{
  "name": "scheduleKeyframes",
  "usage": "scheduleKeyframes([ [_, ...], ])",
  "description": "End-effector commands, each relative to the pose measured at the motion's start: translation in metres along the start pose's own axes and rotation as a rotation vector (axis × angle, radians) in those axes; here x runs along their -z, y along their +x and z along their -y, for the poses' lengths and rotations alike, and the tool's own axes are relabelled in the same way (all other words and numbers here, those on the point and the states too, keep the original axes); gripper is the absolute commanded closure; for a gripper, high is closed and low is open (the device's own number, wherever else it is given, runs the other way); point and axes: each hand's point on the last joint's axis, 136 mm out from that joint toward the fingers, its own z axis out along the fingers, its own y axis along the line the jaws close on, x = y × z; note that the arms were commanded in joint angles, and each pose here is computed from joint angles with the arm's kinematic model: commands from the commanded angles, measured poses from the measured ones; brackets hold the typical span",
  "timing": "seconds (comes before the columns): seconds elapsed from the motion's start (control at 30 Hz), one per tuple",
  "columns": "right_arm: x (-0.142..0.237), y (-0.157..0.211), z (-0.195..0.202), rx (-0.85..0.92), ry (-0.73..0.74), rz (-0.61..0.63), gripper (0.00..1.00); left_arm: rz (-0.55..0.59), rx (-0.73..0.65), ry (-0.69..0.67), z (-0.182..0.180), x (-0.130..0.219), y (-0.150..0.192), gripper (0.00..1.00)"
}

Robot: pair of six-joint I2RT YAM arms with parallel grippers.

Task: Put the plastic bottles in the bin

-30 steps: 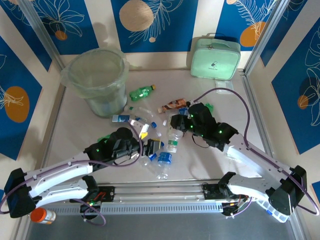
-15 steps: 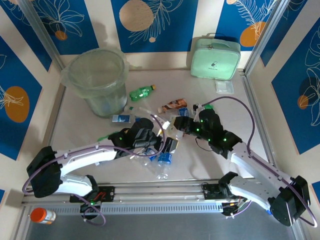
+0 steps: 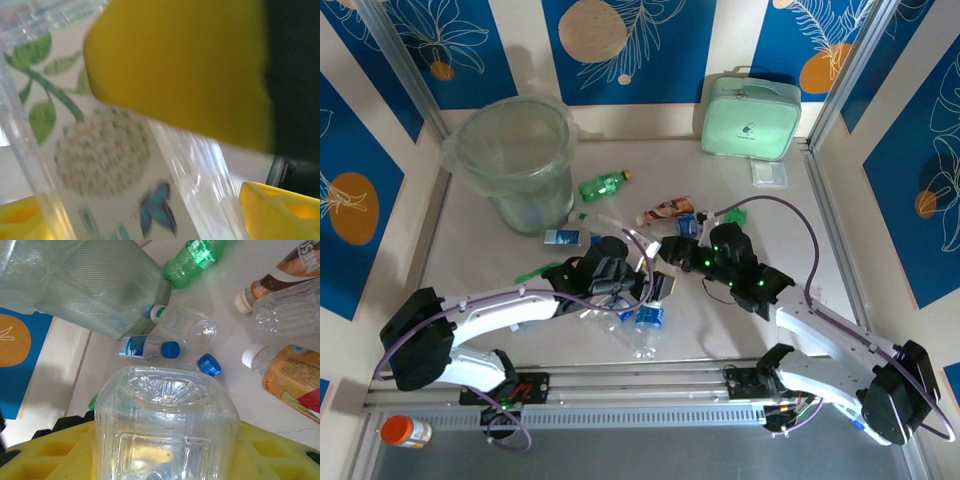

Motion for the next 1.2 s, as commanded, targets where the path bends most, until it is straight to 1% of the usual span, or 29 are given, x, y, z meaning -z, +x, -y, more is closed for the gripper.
scheduleKeyframes([
  [0.0, -0.002, 0.003, -0.013, 0.039, -0.043, 0.012, 0.44, 0.082, 0.018, 0.019, 0.000, 0.003, -0.018, 0.22],
  [0.13, -0.002, 0.006, -0.016, 0.045, -0.059, 0.012, 0.44, 0.102, 0.042, 0.010, -0.006, 0.008, -0.021, 0.21],
  [0.23, -0.002, 0.006, -0.016, 0.048, -0.054, 0.022, 0.44, 0.126, 0.063, 0.001, -0.012, 0.013, -0.023, 0.23],
  [0.37, -0.001, 0.005, -0.010, 0.051, -0.018, 0.039, 0.44, 0.138, 0.062, 0.023, -0.008, 0.016, -0.026, 0.32],
  [0.47, 0.000, 0.003, -0.009, 0.058, -0.004, 0.056, 0.44, 0.134, 0.061, 0.069, -0.001, 0.014, -0.025, 0.35],
  [0.6, 0.001, 0.003, -0.010, 0.074, 0.007, 0.066, 0.44, 0.110, 0.059, 0.119, 0.007, 0.011, -0.023, 0.49],
  [0.63, 0.001, 0.004, -0.010, 0.077, 0.010, 0.064, 0.43, 0.109, 0.058, 0.128, 0.009, 0.010, -0.023, 0.50],
  [0.7, 0.002, 0.003, -0.011, 0.086, 0.012, 0.068, 0.34, 0.117, 0.057, 0.133, 0.010, 0.012, -0.024, 0.53],
  [0.8, 0.004, 0.000, -0.011, 0.102, 0.023, 0.080, 0.14, 0.133, 0.050, 0.123, 0.009, 0.016, -0.026, 0.55],
  [0.83, 0.006, -0.001, -0.012, 0.106, 0.022, 0.086, 0.12, 0.142, 0.048, 0.109, 0.007, 0.018, -0.028, 0.55],
  [0.97, 0.023, -0.015, -0.009, 0.080, 0.061, 0.153, 0.08, 0.173, 0.046, 0.014, -0.007, 0.029, -0.036, 0.58],
  [1.1, 0.056, -0.030, 0.001, 0.051, 0.074, 0.309, 0.08, 0.208, 0.070, -0.085, -0.023, 0.046, -0.050, 0.58],
  [1.17, 0.069, -0.036, 0.006, 0.058, 0.074, 0.359, 0.09, 0.223, 0.084, -0.133, -0.031, 0.055, -0.059, 0.58],
])
